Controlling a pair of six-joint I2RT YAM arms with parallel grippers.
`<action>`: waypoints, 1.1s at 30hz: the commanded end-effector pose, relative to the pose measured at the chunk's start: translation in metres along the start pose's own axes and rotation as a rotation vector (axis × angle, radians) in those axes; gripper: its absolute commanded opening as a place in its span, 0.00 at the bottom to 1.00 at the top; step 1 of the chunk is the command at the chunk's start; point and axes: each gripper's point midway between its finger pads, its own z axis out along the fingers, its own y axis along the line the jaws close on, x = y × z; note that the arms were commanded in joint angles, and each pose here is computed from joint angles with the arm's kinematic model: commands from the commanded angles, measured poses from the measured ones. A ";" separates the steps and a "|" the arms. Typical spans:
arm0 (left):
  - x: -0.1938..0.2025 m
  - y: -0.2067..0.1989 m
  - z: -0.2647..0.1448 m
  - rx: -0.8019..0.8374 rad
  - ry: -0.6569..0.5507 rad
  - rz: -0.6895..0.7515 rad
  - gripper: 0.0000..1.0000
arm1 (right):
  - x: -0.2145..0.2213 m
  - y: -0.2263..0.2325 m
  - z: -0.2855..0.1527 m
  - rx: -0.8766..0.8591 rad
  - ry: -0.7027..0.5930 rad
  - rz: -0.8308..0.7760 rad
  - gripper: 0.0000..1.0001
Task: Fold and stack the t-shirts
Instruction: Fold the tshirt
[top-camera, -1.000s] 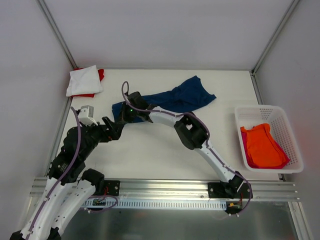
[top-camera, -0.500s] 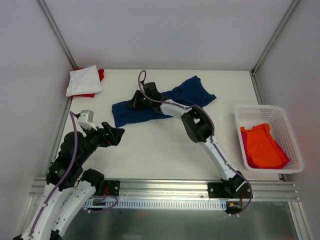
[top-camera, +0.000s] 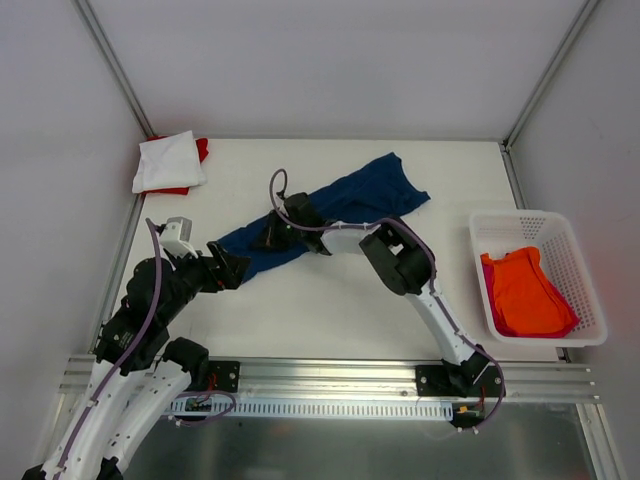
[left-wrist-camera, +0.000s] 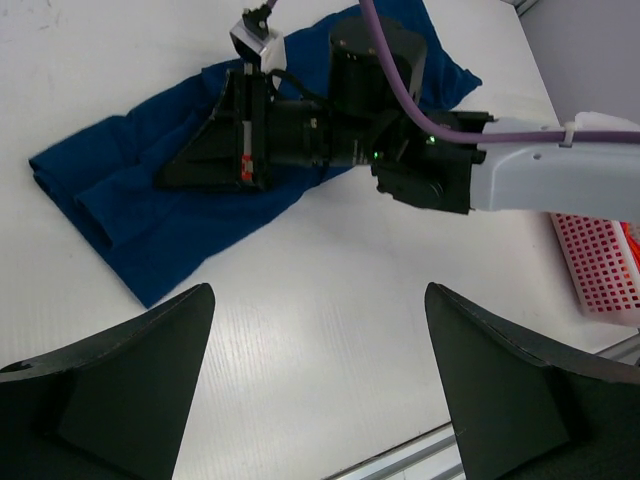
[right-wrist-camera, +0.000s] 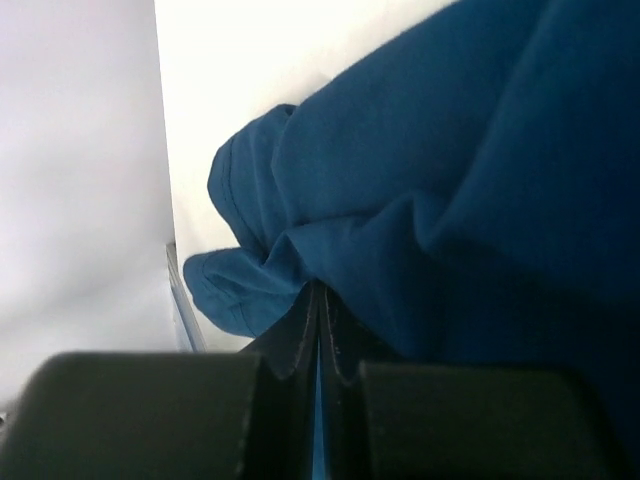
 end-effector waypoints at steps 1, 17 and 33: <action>-0.006 -0.008 -0.003 0.036 -0.024 -0.005 0.88 | 0.058 -0.006 -0.011 0.047 0.075 -0.011 0.00; 0.000 -0.003 0.009 0.012 0.003 -0.006 0.88 | 0.257 -0.079 -0.165 0.331 0.118 -0.053 0.00; 0.010 -0.008 0.032 0.048 0.048 0.000 0.88 | 0.219 -0.015 -0.306 0.627 -0.179 -0.473 0.73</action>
